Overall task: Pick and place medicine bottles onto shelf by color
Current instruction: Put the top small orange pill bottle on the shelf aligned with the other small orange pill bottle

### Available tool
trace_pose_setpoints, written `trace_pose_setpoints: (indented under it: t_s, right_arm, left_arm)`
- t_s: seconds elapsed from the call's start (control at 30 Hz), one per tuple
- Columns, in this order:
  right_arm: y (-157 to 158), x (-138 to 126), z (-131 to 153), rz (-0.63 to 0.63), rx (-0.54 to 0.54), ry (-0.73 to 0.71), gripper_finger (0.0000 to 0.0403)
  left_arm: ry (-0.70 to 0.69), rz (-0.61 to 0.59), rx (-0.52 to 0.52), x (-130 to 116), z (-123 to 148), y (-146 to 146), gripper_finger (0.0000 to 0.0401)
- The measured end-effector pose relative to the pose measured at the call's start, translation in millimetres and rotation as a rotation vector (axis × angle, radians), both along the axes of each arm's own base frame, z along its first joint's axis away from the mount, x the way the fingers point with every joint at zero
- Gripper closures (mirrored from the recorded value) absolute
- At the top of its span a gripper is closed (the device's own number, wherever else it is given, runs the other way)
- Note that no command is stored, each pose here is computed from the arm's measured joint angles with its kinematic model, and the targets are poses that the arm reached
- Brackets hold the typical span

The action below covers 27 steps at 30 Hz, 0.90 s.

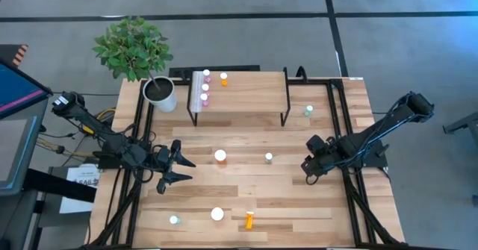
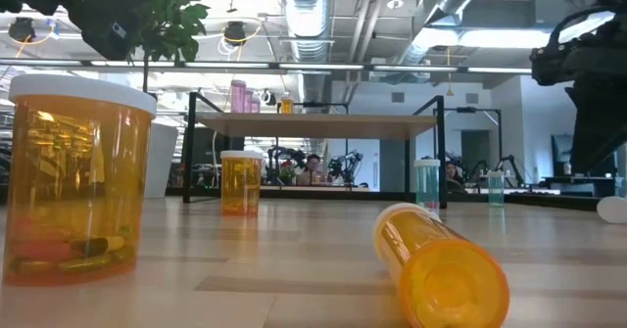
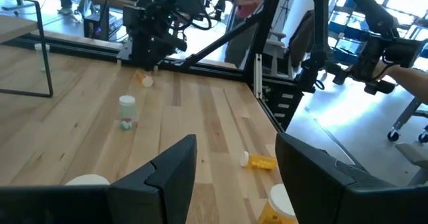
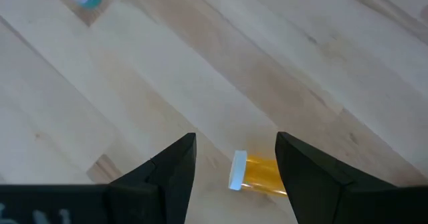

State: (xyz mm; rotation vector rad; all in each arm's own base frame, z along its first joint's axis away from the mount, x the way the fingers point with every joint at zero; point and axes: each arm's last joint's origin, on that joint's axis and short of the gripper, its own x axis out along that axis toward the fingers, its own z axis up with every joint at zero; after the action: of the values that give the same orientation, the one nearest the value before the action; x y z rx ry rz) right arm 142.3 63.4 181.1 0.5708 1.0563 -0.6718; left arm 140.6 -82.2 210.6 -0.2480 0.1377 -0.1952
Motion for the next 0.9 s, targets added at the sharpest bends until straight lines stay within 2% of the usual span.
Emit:
trace_pose_setpoints:
  t_s: [0.1, 0.4, 0.67, 0.9]
  right_arm:
    - [0.7, -0.3, -0.3, 0.054, 0.008, 0.024, 0.0177]
    - [2.6, -2.5, -1.3, 0.324, 0.005, 0.124, 0.0177]
    - [2.4, -2.4, -9.5, 0.437, -0.053, 0.248, 0.0177]
    - [5.8, 1.2, -32.4, 0.517, -0.081, 0.482, 0.0177]
  left_arm:
    - [0.0, 0.0, 0.001, 0.0, 0.0, 0.0, 0.0209]
    - [0.0, 0.0, 0.001, 0.0, 0.1, 0.0, 0.0209]
    - [-0.001, 0.0, 0.001, 0.0, 0.0, 0.0, 0.0209]
    - [0.0, 0.0, 0.002, 0.0, 0.0, 0.0, 0.0209]
